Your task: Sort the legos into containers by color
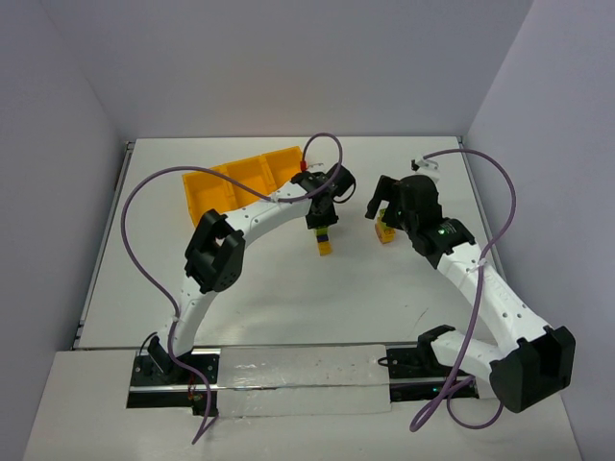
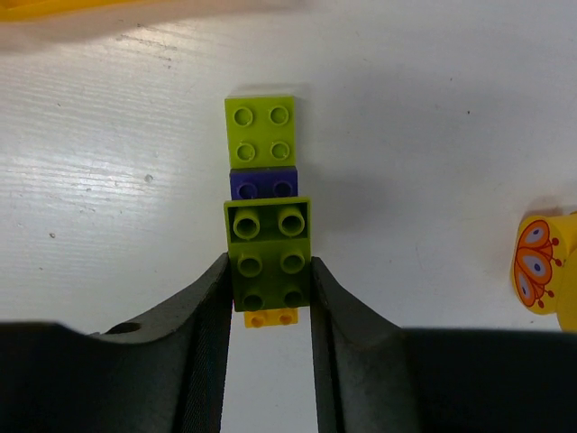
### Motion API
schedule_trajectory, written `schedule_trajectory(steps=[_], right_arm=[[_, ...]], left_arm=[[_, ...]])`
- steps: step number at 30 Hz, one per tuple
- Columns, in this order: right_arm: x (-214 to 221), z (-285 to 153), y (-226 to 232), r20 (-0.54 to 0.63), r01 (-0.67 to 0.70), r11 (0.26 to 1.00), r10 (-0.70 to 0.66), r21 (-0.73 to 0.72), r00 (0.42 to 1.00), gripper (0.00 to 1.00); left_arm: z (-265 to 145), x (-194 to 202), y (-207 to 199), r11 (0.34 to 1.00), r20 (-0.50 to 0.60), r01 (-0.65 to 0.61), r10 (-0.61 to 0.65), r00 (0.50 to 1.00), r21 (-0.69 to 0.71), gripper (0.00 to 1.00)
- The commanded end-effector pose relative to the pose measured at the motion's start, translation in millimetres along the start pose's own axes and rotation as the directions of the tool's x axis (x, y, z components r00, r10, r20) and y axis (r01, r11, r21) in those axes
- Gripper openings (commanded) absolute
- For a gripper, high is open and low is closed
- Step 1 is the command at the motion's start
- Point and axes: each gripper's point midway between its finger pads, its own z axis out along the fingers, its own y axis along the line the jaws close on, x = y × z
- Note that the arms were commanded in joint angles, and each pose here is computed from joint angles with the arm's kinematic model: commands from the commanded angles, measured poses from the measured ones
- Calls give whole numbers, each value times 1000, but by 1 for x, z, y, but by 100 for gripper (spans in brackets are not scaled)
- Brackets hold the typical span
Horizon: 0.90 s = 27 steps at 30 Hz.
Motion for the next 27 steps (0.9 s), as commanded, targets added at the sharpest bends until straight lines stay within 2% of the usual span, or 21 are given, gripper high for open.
schedule_trajectory(steps=[1,4,6,7,8,10,12,15,17,20,21,23,27], right_arm=[[-13,-7,3,54,-16,1000,17,-11,998,100],[-14,-9,3,58,-10,1000,11,-12,998,100],[-17,-12,3,64,-2,1000,3,-15,998,100],[-19,-14,5,70,3,1000,-2,-25,998,100],[-21,-15,7,72,9,999,-6,-36,997,100],[-24,-19,12,76,15,998,-10,-66,997,100],[-28,-25,22,83,23,992,-12,-124,997,100],[-34,-36,42,80,28,969,-9,-244,997,100],[-32,-43,56,49,25,939,-9,-344,999,100],[-31,-51,72,19,15,880,-7,-474,1000,100],[-28,-54,75,6,13,864,-11,-504,1000,100],[-25,-62,91,-8,16,787,-27,-617,1000,100],[-18,-71,109,-73,-32,678,-31,-735,997,100]], left_arm=[[-18,-12,-2,999,18,-37,37,999,23,0],[-32,-22,5,996,32,-79,78,996,32,0],[-55,-35,4,987,62,-123,117,991,103,0],[-59,-39,13,978,41,-138,133,990,155,0],[-74,-46,4,960,56,-153,144,988,232,0],[-77,-53,19,944,28,-129,127,992,304,0],[-112,-68,8,848,63,-153,140,988,508,0],[-141,-89,22,737,107,-166,127,986,656,0],[-153,-100,27,677,135,-178,117,984,714,0],[-183,-99,24,520,142,-191,132,981,833,0],[-187,-100,24,491,150,-195,130,980,849,0],[-212,-95,20,356,152,-188,127,980,915,0],[-241,-90,14,175,187,-207,125,974,963,0]])
